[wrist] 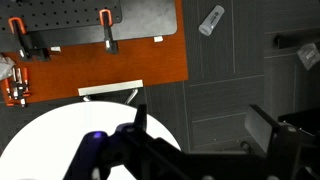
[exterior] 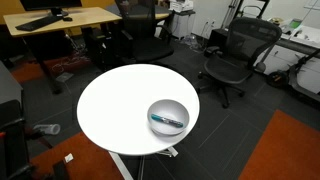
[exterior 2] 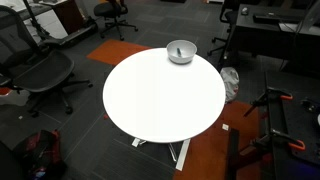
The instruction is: Remove the marker from the bowl and put it on the table
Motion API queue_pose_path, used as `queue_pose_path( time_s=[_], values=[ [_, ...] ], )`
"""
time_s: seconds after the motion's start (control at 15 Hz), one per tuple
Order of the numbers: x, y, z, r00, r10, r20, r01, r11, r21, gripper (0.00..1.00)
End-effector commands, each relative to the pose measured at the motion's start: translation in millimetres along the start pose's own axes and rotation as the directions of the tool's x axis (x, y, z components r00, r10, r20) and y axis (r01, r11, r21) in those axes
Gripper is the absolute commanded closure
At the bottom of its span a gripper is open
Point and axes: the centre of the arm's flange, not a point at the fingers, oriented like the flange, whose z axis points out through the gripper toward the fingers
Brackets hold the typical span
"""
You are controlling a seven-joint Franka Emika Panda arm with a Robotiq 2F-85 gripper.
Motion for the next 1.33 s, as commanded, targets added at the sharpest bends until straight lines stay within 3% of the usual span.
queue_pose_path(
  time_s=[0.0, 0.6, 1.0, 1.27],
  values=[
    [0.0, 0.0, 0.0, 1.0, 0.0, 0.0, 0.0, 1.0, 0.0, 0.0],
    [12.1, 11.1, -4.5, 1.0, 0.009, -0.011, -0.009, 1.0, 0.004, 0.0],
    [66.9, 92.8, -23.5, 0.988, 0.145, -0.057, -0.146, 0.989, -0.024, 0.0],
    [109.3, 163.2, -33.0, 0.959, 0.252, -0.131, -0.26, 0.964, -0.047, 0.0]
  ],
)
